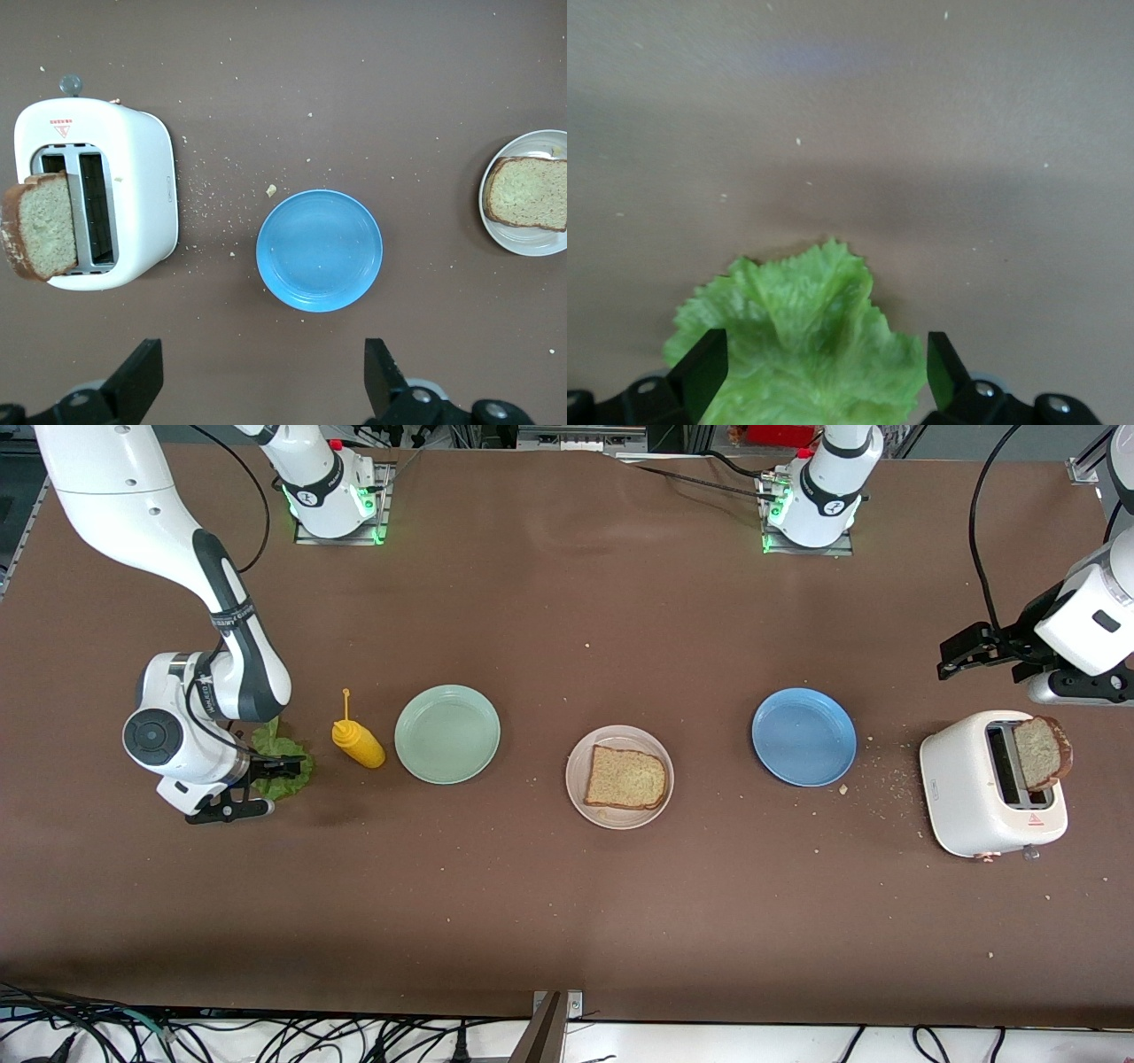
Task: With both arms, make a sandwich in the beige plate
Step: 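Move the right gripper over the lettuce leaf and grasp it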
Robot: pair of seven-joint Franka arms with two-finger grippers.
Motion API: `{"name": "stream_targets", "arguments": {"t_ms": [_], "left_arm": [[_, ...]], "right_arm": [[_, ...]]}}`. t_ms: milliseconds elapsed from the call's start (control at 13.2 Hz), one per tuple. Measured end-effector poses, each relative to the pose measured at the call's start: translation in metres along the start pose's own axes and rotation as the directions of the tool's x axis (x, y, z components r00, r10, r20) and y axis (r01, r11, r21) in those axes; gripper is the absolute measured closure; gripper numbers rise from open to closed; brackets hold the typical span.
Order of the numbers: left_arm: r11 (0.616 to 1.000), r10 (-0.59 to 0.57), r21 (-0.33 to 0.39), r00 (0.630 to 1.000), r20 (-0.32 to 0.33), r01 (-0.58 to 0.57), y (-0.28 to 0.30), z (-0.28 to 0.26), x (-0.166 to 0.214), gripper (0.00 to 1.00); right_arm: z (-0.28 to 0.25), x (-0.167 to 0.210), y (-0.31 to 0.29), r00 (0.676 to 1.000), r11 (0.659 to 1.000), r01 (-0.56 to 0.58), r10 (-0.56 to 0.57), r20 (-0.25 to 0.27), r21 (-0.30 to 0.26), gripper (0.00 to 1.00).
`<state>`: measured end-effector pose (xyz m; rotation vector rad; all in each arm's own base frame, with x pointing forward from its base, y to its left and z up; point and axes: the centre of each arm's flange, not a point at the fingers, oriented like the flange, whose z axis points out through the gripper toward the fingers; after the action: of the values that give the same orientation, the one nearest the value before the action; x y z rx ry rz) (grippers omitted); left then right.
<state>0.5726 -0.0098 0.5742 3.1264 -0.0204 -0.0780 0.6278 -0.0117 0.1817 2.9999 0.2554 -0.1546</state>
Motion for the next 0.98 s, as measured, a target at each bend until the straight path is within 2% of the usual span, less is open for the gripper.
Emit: {"name": "stream_targets", "arguments": {"t_ms": [151, 528, 679, 981], "left_arm": [[1.0, 0.0, 0.0, 1.0, 0.0, 0.0, 0.0, 0.0, 0.0, 0.0], [1.0, 0.0, 0.0, 1.0, 0.0, 0.0, 0.0, 0.0, 0.0, 0.0], [1.0, 0.0, 0.0, 1.0, 0.0, 0.0, 0.0, 0.0, 0.0, 0.0], [1.0, 0.0, 0.0, 1.0, 0.0, 0.0, 0.0, 0.0, 0.0, 0.0]], "right_arm": [[0.009, -0.003, 0.001, 1.0, 1.0, -0.01, 0.01, 0.003, 0.008, 0.04], [0.005, -0.001, -0.002, 0.999, 0.998, -0.044, 0.044, -0.007, 0.045, 0.58], [0.002, 0.0, -0.001, 0.999, 0.998, -0.045, 0.046, -0.013, 0.044, 0.74], [-0.023, 0.01, 0.0, 0.999, 0.999, -0.021, 0.022, -0.035, 0.036, 0.88]]}}
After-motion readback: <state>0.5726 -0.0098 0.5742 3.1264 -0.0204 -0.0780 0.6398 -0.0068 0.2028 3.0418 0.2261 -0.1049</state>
